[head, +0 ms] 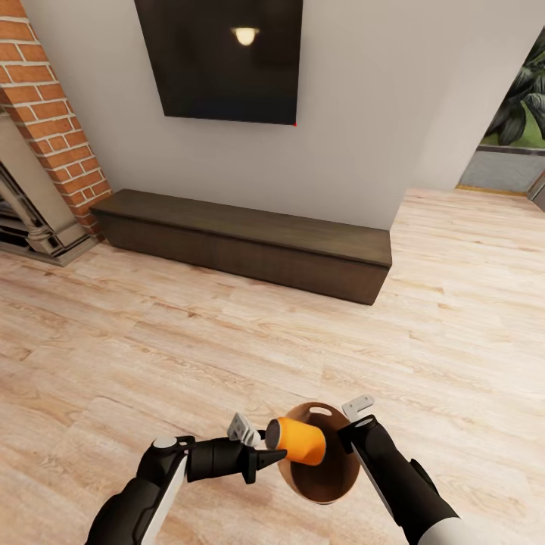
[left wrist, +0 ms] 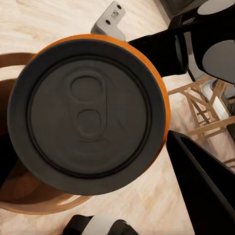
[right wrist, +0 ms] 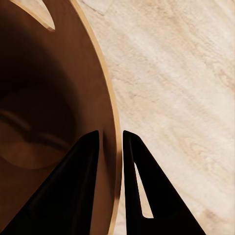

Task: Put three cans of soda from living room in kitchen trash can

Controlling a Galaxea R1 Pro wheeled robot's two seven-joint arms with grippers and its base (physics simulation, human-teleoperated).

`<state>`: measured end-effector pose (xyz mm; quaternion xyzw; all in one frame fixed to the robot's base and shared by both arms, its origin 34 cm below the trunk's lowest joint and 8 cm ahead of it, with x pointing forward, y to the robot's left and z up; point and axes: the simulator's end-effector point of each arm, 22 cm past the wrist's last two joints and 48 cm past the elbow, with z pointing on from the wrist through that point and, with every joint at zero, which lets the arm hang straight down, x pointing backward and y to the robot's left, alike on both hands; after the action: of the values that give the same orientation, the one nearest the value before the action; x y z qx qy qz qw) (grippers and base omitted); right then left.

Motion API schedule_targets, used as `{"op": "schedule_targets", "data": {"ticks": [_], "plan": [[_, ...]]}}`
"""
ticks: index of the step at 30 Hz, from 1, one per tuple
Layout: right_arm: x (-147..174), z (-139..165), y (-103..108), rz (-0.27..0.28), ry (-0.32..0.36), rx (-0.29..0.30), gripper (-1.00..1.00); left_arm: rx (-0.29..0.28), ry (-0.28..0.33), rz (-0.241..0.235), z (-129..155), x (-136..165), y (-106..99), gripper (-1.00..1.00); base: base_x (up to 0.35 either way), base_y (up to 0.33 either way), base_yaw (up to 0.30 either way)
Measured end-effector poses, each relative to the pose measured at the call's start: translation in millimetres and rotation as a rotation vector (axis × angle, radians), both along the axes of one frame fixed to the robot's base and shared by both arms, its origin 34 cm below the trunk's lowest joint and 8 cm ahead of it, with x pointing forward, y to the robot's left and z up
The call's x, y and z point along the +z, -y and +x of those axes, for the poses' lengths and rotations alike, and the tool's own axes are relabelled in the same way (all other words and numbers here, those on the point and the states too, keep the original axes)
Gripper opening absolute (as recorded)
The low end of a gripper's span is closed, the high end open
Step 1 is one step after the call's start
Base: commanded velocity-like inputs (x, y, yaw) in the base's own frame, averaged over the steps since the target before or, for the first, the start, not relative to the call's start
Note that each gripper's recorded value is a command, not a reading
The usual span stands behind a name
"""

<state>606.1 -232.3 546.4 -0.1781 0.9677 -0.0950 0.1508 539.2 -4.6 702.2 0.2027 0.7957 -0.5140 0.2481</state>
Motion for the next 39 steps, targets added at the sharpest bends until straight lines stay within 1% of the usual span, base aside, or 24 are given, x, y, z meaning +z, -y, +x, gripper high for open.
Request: {"op": "schedule_targets", "data": {"ticks": [11, 12, 28, 32, 36, 38, 39], "plan": [[0.1, 0.1, 0.1, -0.001, 0.000, 0.000, -1.00, -0.004, 0.000, 0.007, -1.3, -1.3, 1.7, -1.00, 0.000, 0.000, 0.000], [0.1, 0.1, 0.0, 0.000, 0.000, 0.000, -1.00, -0.004, 0.001, 0.007, -1.4, -1.3, 1.7, 1.00, 0.000, 0.000, 0.000], [-0.3, -0.3, 0.9, -0.003, -0.001, 0.000, -1.00, -0.005, 0.001, 0.007, -1.4, -1.5, 1.5, 1.00, 0.000, 0.000, 0.000], [0.1, 0.2, 0.4, -0.001, 0.001, 0.000, -1.00, -0.006, 0.002, -0.001, -1.3, 0.5, 0.2, 1.00, 0.000, 0.000, 0.000], [0.1, 0.1, 0.6, -0.001, 0.000, 0.000, -1.00, -0.038, -0.003, -0.072, -7.9, 15.5, 4.7, 1.00, 0.000, 0.000, 0.000], [0.1, 0.1, 0.9, -0.002, 0.000, 0.000, -1.00, -0.087, -0.010, -0.157, -18.4, 33.3, 8.5, 1.00, 0.000, 0.000, 0.000], [0.1, 0.1, 0.8, -0.002, 0.000, 0.000, -1.00, -0.109, -0.013, -0.197, -22.6, 41.6, 4.5, 1.00, 0.000, 0.000, 0.000]]}}
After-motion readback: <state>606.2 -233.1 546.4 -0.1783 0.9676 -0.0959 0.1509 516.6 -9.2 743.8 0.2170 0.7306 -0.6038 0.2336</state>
